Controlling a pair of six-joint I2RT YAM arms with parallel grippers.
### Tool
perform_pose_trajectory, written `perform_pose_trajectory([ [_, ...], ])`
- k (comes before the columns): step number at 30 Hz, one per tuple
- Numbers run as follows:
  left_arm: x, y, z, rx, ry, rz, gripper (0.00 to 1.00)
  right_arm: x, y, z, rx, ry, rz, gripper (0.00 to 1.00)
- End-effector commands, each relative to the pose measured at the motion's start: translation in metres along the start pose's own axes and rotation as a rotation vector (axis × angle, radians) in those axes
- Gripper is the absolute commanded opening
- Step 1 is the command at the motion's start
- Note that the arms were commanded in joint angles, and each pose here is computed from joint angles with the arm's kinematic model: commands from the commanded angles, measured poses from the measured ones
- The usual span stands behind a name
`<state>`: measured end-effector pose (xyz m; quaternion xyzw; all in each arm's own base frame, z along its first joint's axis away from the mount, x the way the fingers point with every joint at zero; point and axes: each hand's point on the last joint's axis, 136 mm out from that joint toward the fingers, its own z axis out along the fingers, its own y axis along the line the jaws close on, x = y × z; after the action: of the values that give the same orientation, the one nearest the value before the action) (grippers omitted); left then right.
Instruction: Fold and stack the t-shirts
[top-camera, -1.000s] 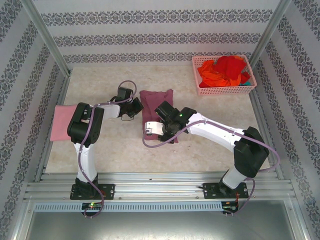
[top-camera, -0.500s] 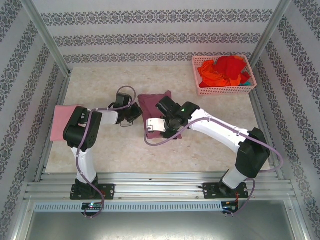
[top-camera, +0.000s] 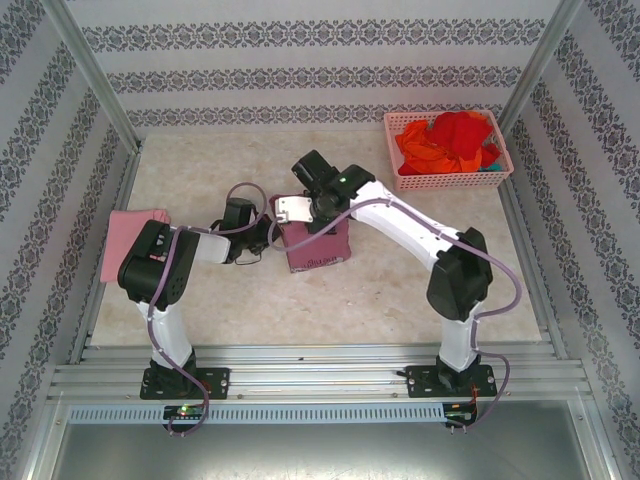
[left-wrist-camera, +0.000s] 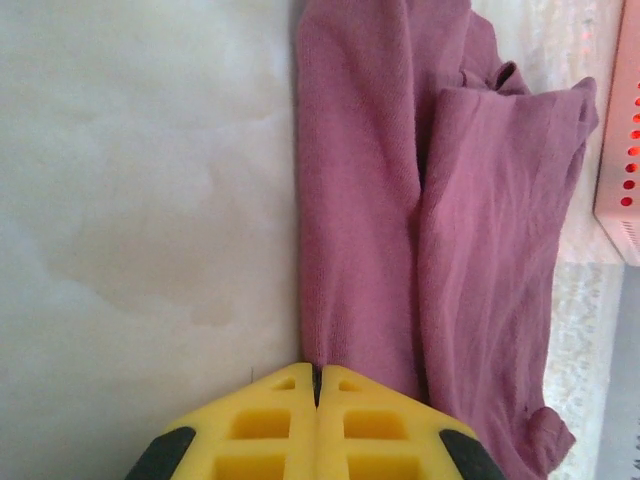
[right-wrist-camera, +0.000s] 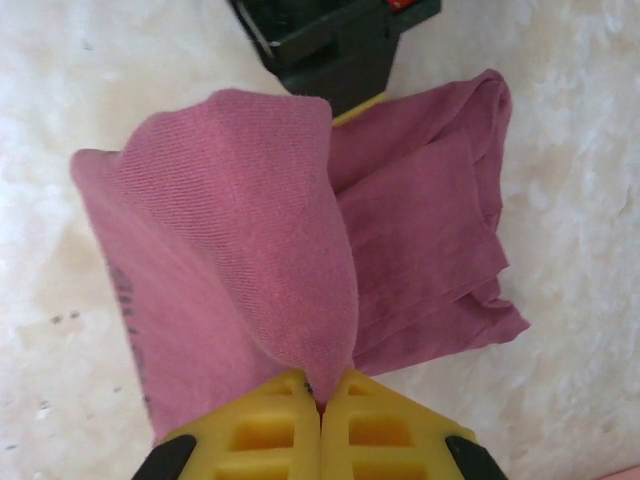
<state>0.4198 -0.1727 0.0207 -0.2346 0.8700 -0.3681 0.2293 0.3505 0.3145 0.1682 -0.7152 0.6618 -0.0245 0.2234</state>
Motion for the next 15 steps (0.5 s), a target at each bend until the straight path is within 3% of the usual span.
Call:
perform_pose_trajectory([
  [1,0.032,0.062,0.011,-0.133,0.102,-0.146,0.00,0.003,-0.024,0.013,0.055,0.050,-0.033,0.00],
  [15,0.038,0.078,0.013,-0.164,0.136,-0.192,0.00,-0.004,-0.069,0.054,0.173,0.059,-0.024,0.00],
])
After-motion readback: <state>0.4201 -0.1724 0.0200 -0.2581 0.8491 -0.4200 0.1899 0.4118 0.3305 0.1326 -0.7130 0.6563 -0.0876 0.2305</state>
